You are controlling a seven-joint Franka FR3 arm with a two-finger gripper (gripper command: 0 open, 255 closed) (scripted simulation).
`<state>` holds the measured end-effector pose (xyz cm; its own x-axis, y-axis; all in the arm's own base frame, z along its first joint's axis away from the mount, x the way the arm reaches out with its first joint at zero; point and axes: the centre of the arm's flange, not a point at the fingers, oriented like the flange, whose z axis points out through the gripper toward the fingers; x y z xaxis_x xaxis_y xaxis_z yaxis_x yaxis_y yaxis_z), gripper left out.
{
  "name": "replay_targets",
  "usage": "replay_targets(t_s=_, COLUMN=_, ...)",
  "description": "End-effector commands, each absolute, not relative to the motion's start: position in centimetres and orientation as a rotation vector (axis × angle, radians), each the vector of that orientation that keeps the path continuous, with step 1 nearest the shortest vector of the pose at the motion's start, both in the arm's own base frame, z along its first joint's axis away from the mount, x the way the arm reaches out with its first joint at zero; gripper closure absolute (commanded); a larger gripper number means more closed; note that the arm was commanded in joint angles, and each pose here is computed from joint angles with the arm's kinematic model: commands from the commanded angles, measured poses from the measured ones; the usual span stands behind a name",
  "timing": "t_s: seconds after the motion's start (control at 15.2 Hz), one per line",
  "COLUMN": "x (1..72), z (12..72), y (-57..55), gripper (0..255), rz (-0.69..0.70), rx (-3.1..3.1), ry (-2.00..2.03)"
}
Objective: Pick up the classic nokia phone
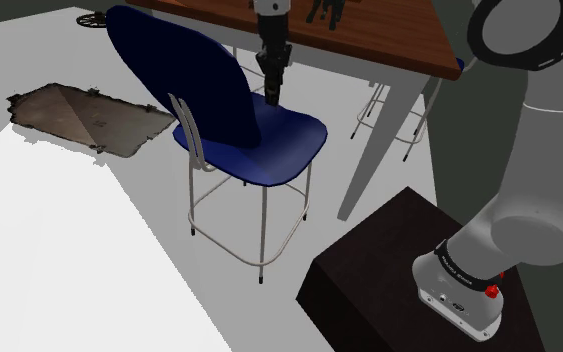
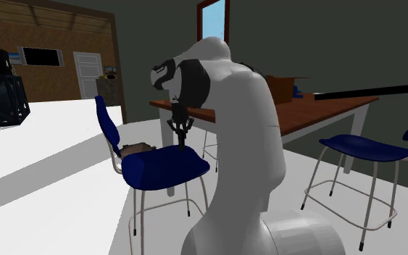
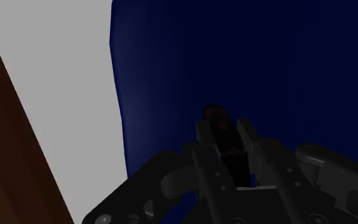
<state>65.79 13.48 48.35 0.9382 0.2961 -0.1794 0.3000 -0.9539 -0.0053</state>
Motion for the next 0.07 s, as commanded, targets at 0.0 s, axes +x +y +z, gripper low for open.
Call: replay_targets(t_s=0.0, x=65.29, z=53.30, y=13.49, gripper=255, rz=-0.106, rx=3.071, ry=0.462)
